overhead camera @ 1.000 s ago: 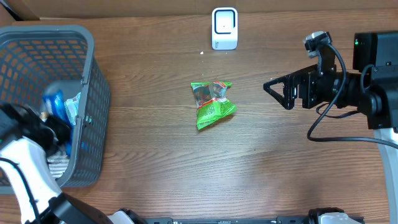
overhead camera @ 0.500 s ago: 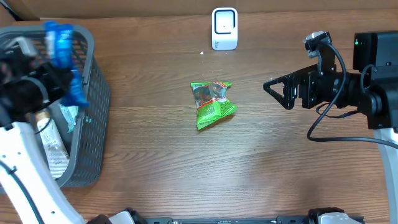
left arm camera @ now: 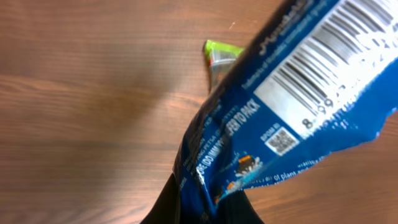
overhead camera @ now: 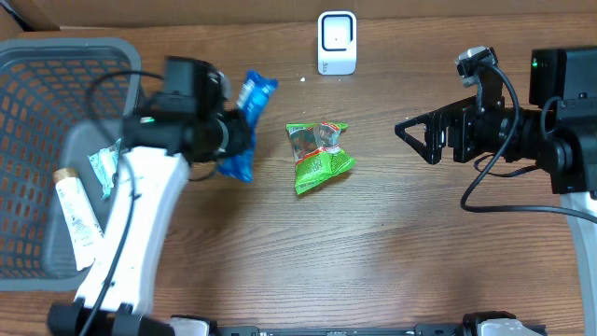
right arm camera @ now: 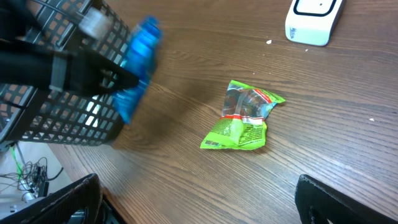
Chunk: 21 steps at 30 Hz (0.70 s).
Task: Scan the item barcode
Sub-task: 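Carry the blue bar out and place it beside the green bag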
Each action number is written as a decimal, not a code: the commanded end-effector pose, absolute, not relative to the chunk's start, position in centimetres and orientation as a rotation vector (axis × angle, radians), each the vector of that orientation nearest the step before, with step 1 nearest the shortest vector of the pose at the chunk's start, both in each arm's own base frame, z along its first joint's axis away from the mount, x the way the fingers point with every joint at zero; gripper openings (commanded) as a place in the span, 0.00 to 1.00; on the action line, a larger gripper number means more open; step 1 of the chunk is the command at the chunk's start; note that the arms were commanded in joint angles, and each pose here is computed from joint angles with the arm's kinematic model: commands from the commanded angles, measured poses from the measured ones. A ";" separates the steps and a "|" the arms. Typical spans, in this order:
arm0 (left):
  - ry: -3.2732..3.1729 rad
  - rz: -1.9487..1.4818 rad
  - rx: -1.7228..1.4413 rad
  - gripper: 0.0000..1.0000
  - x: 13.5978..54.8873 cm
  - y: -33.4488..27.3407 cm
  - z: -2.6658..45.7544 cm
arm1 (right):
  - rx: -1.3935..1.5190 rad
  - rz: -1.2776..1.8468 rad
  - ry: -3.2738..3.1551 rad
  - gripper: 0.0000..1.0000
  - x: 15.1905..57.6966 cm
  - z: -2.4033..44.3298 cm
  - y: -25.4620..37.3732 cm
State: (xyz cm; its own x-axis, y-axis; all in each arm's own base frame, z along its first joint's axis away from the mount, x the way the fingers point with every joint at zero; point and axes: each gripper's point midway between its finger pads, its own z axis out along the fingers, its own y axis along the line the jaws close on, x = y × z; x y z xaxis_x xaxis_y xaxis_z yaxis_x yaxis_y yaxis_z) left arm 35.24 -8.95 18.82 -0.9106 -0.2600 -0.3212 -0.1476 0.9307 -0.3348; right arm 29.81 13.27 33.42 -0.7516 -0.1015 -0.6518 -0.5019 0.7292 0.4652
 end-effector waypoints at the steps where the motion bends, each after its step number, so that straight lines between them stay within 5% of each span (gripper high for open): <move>1: 2.799 -0.369 -0.530 0.04 35.0 -10.3 13.3 | -0.460 0.854 2.290 1.00 29.9 34.5 13.3; 7: 2.937 -0.313 -0.776 0.04 34.5 -13.6 3.9 | -0.460 0.854 2.289 1.00 29.9 34.5 13.3; 13: 3.013 -0.251 -0.782 0.04 34.1 -14.0 -0.2 | -0.460 0.854 2.291 1.00 29.9 34.5 13.3; 21: 3.004 -0.293 -0.537 0.42 36.6 -12.9 3.8 | -0.460 0.854 2.292 1.00 29.9 34.4 13.3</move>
State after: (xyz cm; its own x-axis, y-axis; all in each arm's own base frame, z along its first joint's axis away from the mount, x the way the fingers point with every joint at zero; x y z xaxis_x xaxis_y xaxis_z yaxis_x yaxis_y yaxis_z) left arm 33.90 -13.59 1.14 -0.9073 -0.4192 0.0325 -0.4185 0.8928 -0.1668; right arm 29.79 13.27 33.41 -0.7523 -0.1013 -0.6510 -0.5013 0.7292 0.4658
